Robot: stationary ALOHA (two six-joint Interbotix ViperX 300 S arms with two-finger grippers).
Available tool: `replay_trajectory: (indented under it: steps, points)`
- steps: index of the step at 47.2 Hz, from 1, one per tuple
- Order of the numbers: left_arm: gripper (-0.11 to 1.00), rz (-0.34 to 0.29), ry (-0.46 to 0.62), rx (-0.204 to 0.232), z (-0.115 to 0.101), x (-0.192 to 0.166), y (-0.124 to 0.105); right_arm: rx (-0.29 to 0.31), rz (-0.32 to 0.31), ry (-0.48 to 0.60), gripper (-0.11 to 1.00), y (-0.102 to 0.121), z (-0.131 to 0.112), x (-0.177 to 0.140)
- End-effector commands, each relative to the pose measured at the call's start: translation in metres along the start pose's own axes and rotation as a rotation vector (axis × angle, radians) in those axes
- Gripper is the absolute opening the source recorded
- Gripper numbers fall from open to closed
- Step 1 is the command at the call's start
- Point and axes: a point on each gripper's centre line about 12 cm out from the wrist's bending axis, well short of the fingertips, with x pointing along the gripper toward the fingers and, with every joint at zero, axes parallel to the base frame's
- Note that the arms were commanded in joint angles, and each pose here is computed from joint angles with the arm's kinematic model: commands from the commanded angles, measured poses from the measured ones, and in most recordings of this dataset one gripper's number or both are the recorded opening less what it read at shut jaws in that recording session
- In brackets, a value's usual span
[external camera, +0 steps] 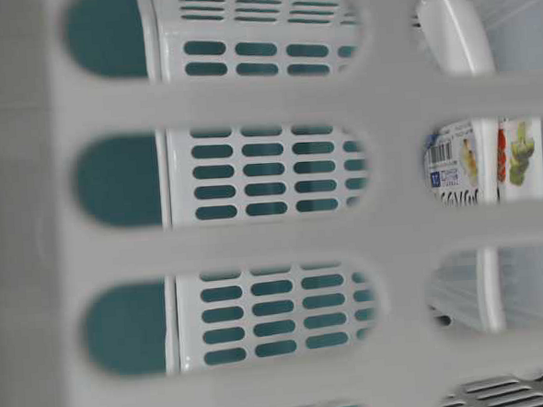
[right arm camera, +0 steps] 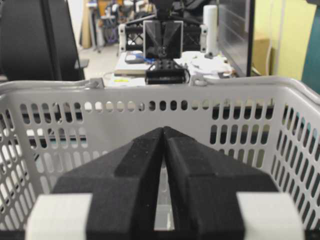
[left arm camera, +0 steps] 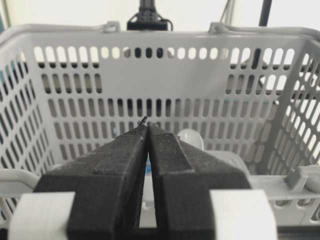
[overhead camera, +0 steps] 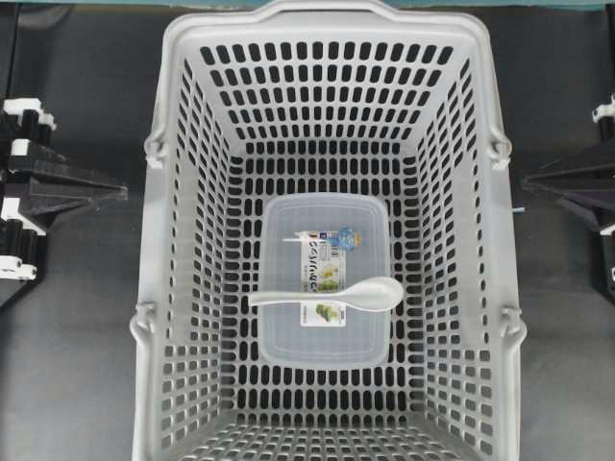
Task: Pick up the chinese spoon from the shopping basket with the left arm.
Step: 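Move the left gripper over the basket toward the white spoon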
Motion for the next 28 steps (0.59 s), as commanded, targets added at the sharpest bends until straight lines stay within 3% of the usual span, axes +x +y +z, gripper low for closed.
replay_trajectory:
  steps: [1, 5, 14, 28]
  points:
    - [0.06, -0.005, -0.011, 0.021, 0.014, 0.004, 0.000, 0.010, -0.006, -0.012, 0.00, -0.001, 0.005, 0.002]
    - [0.00, -0.002, 0.023, 0.001, 0.024, 0.007, 0.000, 0.013, -0.006, -0.011, 0.00, -0.001, 0.005, 0.001]
    - [0.00, -0.004, 0.140, -0.009, 0.050, 0.020, -0.001, 0.013, -0.006, -0.011, 0.00, -0.001, 0.006, 0.000]
    - [0.00, -0.036, 0.400, 0.003, 0.061, 0.070, -0.012, 0.035, -0.006, -0.011, 0.00, -0.001, 0.006, 0.000]
